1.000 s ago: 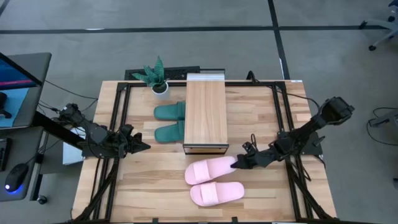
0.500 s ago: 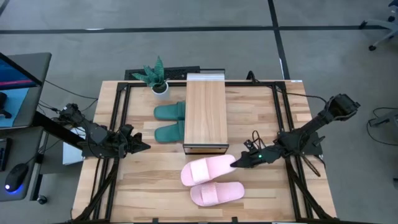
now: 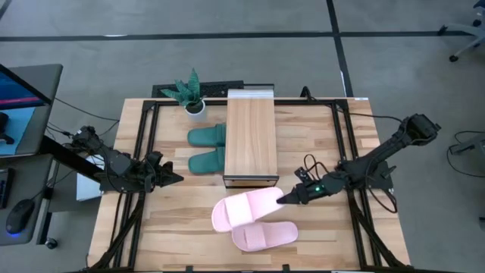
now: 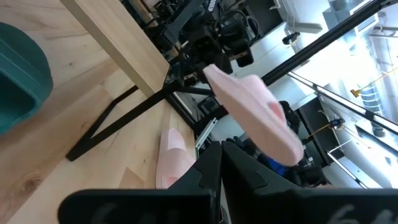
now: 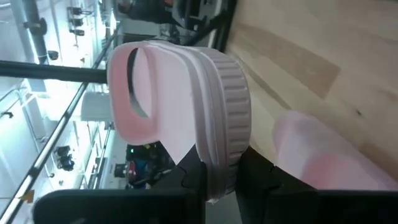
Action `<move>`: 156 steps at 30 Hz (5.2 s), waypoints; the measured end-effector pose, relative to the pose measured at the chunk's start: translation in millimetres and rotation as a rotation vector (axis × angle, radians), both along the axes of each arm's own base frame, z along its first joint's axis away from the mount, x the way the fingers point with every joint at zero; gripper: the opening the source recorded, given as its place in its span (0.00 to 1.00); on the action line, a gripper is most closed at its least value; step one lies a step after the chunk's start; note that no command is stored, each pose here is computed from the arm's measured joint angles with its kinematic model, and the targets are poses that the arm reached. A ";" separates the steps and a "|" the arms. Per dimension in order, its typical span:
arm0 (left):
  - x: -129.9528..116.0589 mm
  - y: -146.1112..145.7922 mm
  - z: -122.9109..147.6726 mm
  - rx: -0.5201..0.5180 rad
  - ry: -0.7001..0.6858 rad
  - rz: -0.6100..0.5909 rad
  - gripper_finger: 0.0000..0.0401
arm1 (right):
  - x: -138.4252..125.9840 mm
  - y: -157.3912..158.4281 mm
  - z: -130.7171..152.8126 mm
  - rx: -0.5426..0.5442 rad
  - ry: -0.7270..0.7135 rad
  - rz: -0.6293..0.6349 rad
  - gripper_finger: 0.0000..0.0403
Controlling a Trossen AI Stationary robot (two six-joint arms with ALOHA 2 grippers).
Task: Pick and place slides into the shelf
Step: Put the top pink slipper on the shelf, then put the pink slipper on the shelf
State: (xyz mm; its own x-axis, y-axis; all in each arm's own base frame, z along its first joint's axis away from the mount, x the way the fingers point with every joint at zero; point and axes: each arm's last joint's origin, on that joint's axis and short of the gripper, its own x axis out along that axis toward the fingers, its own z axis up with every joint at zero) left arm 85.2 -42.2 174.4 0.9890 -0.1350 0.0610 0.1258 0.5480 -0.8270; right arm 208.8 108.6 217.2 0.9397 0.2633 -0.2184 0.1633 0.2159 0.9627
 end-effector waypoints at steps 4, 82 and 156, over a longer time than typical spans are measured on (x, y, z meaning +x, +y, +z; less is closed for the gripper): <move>0.0 0.0 0.0 0.000 0.000 0.000 0.00 | 1.0 -12.5 6.1 -0.029 -0.023 -0.022 0.11; 0.0 -0.3 -0.1 0.046 -0.006 -0.005 0.00 | -1.7 -160.3 -8.8 0.027 0.224 -0.265 0.10; 0.0 -0.3 -0.1 0.065 -0.009 -0.004 0.00 | -48.7 -200.2 23.7 -0.121 0.000 -0.170 0.57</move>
State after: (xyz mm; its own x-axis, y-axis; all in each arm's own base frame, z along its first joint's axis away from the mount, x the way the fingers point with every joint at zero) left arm 85.2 -42.5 174.3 0.9879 -0.1429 0.0605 0.1351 0.5997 -0.7887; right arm 160.1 -91.6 240.9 0.9683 0.0731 -0.2388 0.2070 0.2997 0.9313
